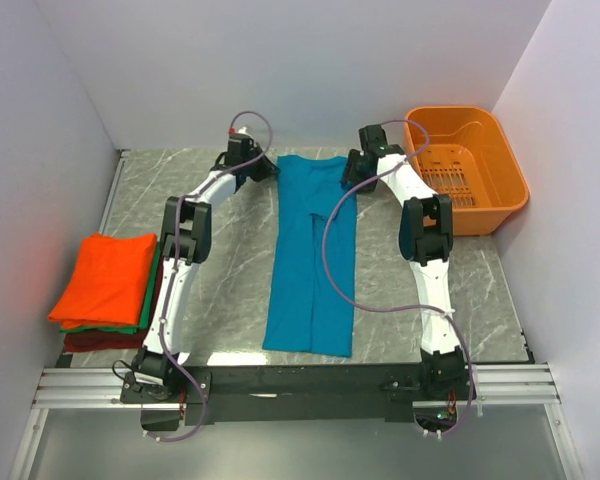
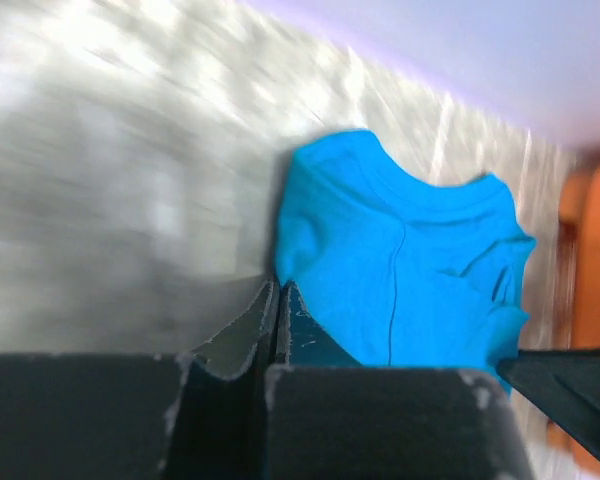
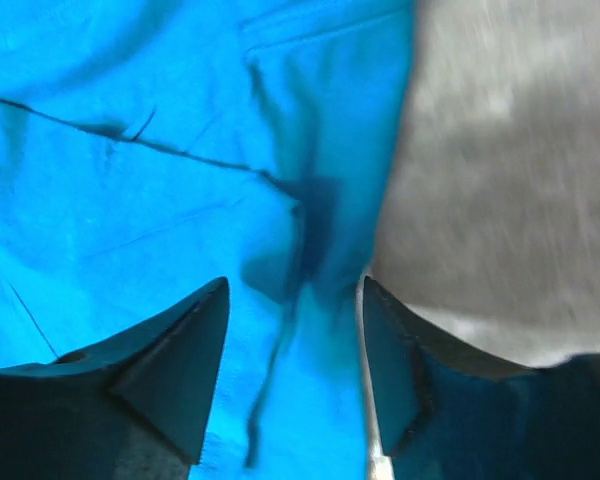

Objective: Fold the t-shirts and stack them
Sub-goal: Fold the tshirt

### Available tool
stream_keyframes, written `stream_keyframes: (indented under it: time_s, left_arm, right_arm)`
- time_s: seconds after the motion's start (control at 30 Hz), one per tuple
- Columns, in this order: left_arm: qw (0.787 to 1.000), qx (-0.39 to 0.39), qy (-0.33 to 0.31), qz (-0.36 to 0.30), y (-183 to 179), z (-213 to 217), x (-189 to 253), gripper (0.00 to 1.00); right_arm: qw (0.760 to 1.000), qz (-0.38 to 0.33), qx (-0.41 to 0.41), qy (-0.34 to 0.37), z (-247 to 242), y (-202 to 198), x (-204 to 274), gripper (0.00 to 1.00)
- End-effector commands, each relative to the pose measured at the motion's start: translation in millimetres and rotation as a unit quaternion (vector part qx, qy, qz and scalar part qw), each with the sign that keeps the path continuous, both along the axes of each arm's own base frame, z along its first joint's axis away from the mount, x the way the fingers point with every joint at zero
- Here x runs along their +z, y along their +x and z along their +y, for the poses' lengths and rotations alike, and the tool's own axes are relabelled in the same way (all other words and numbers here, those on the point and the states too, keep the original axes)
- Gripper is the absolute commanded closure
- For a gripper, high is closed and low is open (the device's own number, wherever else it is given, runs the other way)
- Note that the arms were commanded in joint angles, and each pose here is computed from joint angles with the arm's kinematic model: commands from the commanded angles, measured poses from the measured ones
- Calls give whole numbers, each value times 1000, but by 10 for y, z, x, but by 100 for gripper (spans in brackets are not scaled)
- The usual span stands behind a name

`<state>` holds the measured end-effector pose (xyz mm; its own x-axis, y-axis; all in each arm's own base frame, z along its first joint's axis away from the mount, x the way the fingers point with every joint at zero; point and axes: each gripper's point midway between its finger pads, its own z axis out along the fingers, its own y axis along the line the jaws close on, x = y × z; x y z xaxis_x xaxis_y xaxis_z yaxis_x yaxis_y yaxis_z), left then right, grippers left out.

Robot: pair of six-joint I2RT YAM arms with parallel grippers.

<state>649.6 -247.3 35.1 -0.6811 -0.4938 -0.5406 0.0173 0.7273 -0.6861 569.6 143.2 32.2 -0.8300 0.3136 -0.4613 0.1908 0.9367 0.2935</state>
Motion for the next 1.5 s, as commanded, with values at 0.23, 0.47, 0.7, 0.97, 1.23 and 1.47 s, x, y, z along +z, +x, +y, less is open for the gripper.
stream_keyframes:
  time_s: [0.23,0.47,0.7,0.97,1.23,1.47]
  left_arm:
    - [993,84,-58,-58,578,833,409,69]
    - [992,79,-54,-85,478,1052,841,35]
    - [990,130,-50,-32,-277,1303,1162,45]
    - [973,203,-5,108,-1909,1136,849,60]
    - [971,163,44,171,-3537,912,465,59]
    - [977,79,74,186,-4239,603,346,61]
  right_arm:
    - [998,-65,19,17,13,271,455,32]
    - [996,-81,13,38,37,-29,731,33]
    - [991,-113,-16,62,-60,-733,971,41]
    - [987,-106,7,117,72,-1945,904,48]
    - [990,-61,74,103,336,-3218,414,48]
    - [989,-41,103,97,435,-3775,230,51]
